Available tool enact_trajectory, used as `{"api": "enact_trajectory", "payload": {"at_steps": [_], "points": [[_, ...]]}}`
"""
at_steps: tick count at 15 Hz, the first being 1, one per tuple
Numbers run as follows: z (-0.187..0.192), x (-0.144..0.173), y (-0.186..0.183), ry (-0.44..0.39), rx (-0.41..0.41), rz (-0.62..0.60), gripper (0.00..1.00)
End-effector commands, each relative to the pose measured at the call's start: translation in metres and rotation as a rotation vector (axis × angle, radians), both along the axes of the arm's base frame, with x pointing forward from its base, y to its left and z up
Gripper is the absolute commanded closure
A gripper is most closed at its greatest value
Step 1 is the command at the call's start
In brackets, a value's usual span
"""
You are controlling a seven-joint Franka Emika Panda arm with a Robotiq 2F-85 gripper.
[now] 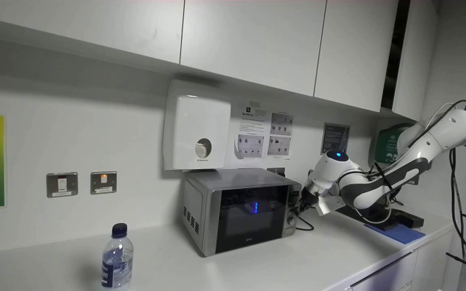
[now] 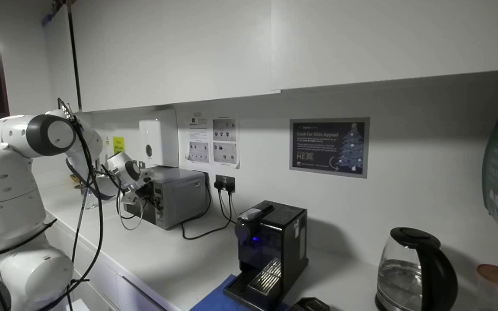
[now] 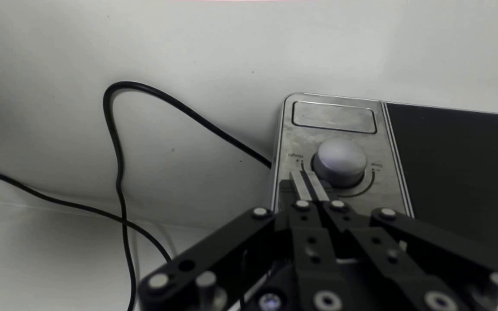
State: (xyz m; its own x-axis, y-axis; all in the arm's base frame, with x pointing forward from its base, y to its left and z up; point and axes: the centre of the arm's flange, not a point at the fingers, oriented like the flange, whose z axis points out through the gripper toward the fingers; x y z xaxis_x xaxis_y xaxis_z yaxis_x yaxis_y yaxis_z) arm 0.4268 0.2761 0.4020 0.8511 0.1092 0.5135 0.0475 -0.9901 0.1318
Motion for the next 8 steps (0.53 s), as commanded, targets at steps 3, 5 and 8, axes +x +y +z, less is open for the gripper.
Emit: {"api": "enact_trajectory", "payload": {"at_steps": [3, 5, 8], "points": [[0.0047, 0.0176, 0.0022, -0.029, -0.021, 0.021, 1.0], [0.0062, 0.0182, 0.0031, -0.034, -0.032, 0.025, 1.0], [0.0087, 0.019, 0.0038, -0.042, -0.044, 0.029, 1.0]]}}
